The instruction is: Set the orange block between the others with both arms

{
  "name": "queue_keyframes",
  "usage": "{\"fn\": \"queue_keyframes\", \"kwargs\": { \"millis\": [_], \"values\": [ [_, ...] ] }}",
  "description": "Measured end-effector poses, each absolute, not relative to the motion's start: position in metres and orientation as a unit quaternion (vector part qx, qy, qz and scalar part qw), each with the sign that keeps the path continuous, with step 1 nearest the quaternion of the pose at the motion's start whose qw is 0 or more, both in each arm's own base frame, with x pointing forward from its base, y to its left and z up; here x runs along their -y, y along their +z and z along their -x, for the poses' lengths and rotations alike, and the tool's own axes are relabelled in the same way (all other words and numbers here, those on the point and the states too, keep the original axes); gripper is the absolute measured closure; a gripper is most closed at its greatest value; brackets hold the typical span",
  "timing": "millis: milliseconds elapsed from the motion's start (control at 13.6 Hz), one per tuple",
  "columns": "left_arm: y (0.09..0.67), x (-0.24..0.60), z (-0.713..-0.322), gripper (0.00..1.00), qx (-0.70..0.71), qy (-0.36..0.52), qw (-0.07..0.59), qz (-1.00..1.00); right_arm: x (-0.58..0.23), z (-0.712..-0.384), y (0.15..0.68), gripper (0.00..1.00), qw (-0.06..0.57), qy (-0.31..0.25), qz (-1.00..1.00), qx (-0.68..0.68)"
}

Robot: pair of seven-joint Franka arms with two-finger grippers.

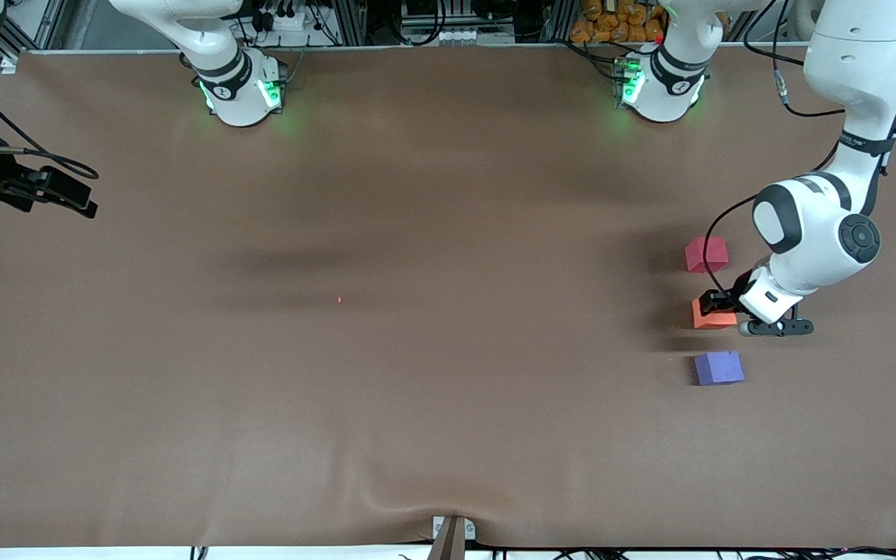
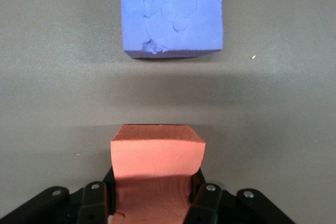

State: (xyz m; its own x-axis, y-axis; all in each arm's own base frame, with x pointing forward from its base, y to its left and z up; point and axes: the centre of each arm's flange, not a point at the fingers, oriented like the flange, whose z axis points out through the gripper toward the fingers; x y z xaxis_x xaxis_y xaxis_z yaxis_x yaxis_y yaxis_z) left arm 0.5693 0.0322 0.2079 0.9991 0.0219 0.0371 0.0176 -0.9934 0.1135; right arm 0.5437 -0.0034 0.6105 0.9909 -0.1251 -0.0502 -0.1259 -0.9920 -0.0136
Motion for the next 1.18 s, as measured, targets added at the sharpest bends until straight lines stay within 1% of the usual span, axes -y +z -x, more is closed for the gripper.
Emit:
{"fn": "queue_keyframes", "kwargs": {
  "millis": [442,516,737,811,959,1032,1180],
  "values": [
    [0.206,-0.032,-0.571,0.47,-0.01,0.021,0.056,-0.998,0.005,-0.544,0.61,0.0,0.008,0.025,0.998,-0.065],
    [0.208,-0.032,-0.572,0.41,-0.009,0.023,0.056,-0.998,0.005,-0.544,0.61,0.0,0.008,0.025,0.997,-0.066],
    [0.214,-0.03,-0.578,0.07,-0.01,0.029,0.057,-0.998,0.005,-0.543,0.61,0.0,0.008,0.026,0.997,-0.066],
    [0.218,-0.027,-0.581,0.0,-0.01,0.031,0.059,-0.998,0.005,-0.543,0.61,0.0,0.008,0.026,0.997,-0.066],
    [0.243,-0.019,-0.588,0.0,-0.01,0.023,0.07,-0.997,0.006,-0.543,0.61,0.0,0.008,0.026,0.997,-0.067],
    [0.267,-0.015,-0.592,0.0,-0.007,0.016,0.079,-0.997,0.006,-0.543,0.61,0.0,0.008,0.026,0.997,-0.067],
    [0.332,-0.009,-0.599,0.0,0.002,0.005,0.097,-0.995,0.006,-0.543,0.61,0.0,0.008,0.026,0.997,-0.067]
  ]
}}
